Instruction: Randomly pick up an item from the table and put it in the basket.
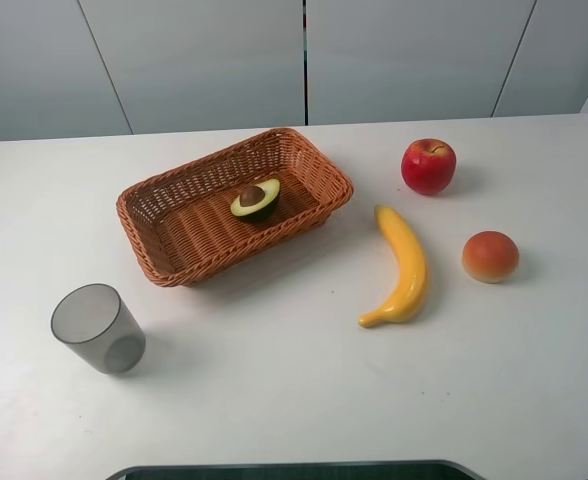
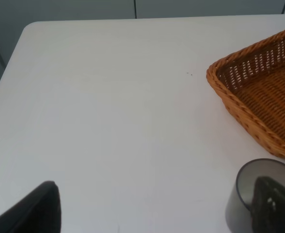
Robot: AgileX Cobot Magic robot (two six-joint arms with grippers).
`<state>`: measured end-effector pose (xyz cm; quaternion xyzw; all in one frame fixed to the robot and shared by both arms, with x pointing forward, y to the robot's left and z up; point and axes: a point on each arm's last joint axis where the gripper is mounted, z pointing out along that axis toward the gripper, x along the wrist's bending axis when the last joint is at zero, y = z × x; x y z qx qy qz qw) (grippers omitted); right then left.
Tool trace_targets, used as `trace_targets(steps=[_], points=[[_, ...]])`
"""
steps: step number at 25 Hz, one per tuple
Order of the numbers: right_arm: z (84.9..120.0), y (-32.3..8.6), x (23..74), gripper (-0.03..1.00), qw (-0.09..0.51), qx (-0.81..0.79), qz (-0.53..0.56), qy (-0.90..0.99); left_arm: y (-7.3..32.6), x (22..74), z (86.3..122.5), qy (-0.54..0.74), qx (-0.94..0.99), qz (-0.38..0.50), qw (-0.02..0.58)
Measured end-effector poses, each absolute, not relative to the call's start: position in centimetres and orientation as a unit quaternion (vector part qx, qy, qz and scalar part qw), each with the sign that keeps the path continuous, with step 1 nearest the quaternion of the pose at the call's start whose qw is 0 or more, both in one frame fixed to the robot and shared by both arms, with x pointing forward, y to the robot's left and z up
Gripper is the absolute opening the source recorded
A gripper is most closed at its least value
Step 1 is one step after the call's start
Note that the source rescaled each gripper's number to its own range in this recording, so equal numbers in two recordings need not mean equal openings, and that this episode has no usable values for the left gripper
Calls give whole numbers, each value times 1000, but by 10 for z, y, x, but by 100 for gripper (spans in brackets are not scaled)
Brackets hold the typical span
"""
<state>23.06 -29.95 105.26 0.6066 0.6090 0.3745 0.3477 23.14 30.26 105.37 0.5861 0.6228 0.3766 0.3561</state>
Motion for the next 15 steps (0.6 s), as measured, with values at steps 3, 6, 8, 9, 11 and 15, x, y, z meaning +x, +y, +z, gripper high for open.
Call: trace_targets(steps=[3, 6, 8, 9, 11, 15], points=[[1053, -300, 231, 100, 348, 607, 375, 609, 303, 231, 1054, 622, 587, 377, 356], [1053, -300, 231, 100, 348, 607, 375, 609, 303, 231, 1054, 622, 587, 377, 356], [1053, -300, 231, 100, 348, 607, 375, 609, 303, 231, 1054, 622, 587, 377, 356], [1053, -300, 231, 100, 348, 607, 375, 609, 303, 231, 1054, 622, 587, 377, 356], [1053, -300, 231, 100, 348, 607, 375, 609, 303, 231, 1054, 622, 587, 377, 356], [1053, -300, 231, 100, 348, 607, 375, 609, 303, 231, 1054, 623, 586, 377, 356]])
